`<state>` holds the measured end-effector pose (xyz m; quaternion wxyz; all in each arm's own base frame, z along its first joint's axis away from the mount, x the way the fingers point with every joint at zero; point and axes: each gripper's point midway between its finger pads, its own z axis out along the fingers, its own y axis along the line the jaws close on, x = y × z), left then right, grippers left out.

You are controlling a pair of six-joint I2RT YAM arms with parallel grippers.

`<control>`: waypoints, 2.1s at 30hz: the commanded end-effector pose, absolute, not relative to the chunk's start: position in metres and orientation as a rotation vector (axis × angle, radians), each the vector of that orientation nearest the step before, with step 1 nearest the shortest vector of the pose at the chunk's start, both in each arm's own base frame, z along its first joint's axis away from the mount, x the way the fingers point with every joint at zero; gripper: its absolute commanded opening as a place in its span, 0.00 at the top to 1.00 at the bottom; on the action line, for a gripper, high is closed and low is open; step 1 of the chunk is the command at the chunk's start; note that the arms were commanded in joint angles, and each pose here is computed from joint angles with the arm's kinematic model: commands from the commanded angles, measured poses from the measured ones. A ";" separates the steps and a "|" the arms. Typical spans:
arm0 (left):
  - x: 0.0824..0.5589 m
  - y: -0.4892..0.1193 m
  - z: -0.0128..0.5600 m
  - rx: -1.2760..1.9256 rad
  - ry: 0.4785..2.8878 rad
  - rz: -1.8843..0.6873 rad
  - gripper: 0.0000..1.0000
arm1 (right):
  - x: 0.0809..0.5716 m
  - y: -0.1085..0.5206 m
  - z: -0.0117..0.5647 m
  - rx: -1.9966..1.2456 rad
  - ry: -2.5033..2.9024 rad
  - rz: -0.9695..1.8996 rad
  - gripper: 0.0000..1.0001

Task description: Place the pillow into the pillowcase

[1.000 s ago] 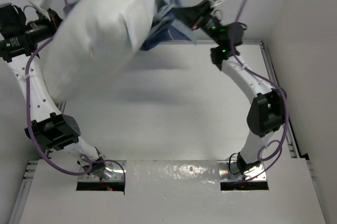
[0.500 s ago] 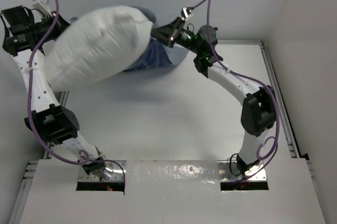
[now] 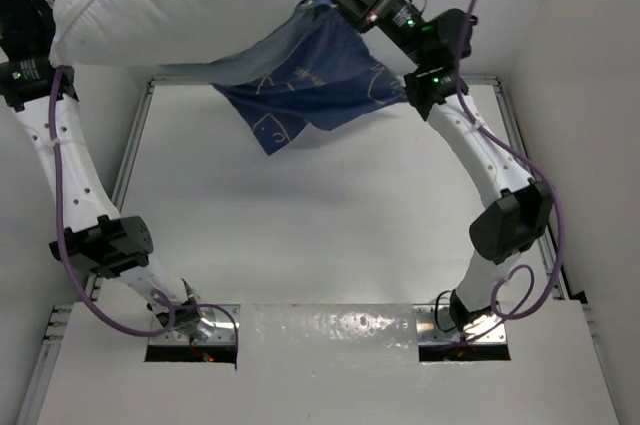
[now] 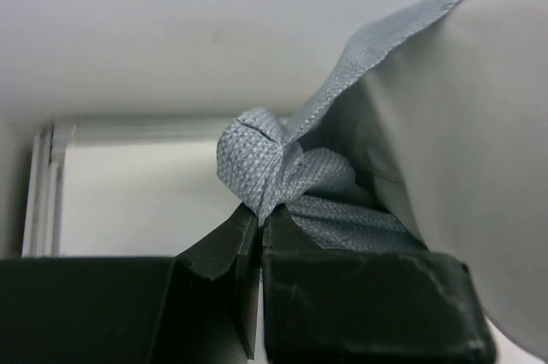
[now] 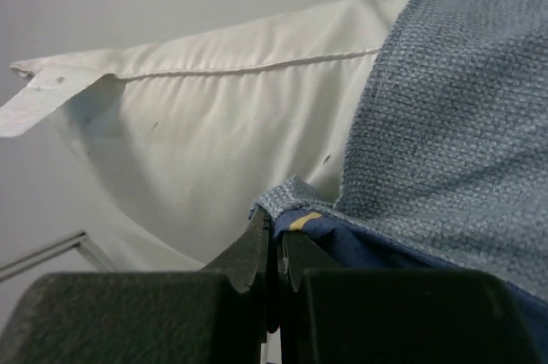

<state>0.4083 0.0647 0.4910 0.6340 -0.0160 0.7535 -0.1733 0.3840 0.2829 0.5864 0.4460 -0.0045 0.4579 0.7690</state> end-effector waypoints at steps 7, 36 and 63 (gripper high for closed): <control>0.450 0.056 0.327 0.061 2.147 -0.413 1.00 | 0.489 0.314 0.467 0.348 1.469 1.792 1.00; 0.429 0.019 0.335 0.270 2.015 -0.917 1.00 | 0.546 0.307 0.446 0.572 1.487 1.512 1.00; 0.368 0.028 0.179 0.497 2.313 -0.316 0.92 | 0.455 0.206 0.163 0.287 1.957 0.862 0.66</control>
